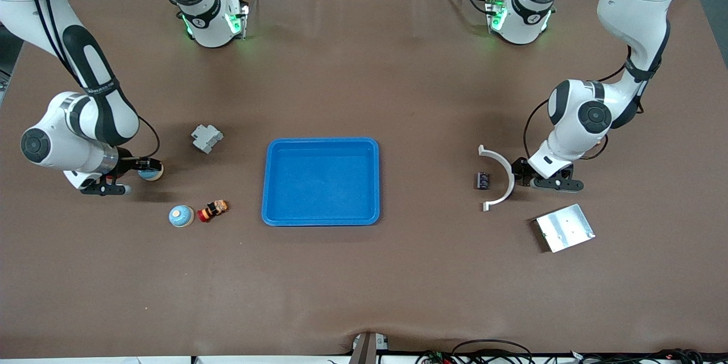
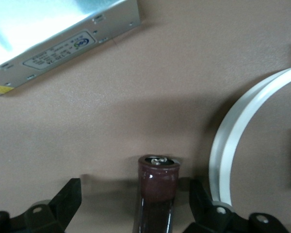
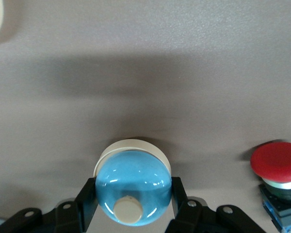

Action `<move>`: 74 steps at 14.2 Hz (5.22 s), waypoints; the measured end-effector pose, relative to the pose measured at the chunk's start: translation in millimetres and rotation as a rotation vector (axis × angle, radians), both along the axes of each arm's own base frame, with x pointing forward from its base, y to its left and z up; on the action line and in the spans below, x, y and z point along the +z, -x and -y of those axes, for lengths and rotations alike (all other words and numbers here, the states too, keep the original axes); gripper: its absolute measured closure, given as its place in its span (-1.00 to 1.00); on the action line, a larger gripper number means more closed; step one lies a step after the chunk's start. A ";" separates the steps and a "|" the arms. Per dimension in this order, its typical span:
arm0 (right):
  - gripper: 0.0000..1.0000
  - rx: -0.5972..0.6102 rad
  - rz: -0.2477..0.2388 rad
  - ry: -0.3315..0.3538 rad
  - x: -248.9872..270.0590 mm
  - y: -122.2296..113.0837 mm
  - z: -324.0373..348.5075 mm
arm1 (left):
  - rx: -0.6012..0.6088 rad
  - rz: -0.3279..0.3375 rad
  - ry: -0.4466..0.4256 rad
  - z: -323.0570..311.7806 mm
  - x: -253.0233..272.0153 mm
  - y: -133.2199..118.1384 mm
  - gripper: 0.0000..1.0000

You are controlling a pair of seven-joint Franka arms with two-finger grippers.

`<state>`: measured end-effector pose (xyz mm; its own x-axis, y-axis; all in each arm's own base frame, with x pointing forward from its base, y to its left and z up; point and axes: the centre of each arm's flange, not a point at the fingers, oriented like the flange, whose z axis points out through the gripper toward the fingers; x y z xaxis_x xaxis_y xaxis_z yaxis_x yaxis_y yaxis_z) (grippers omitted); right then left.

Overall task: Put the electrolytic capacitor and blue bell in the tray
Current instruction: 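Carry the bell into the tray while the left gripper lifts the capacitor, then reach the right gripper to the second bell while the left gripper carries the capacitor, then grasp the second bell with the right gripper while the left gripper lowers the capacitor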

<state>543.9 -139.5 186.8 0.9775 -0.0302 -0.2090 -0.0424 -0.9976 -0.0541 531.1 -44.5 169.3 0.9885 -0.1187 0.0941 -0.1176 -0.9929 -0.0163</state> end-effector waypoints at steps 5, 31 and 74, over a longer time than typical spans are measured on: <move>-0.30 0.009 -0.041 -0.081 53.6 -35.6 -65.5 | 0.017 0.010 0.000 -9.6 4.0 -1.7 -0.15; -0.99 -0.202 -0.078 0.007 23.5 -18.3 -425.1 | 1.278 -0.132 0.186 211.1 176.9 -70.3 0.39; -1.00 0.781 0.206 0.040 -7.8 -105.6 -123.6 | 1.518 0.070 0.268 510.5 39.5 -32.6 0.39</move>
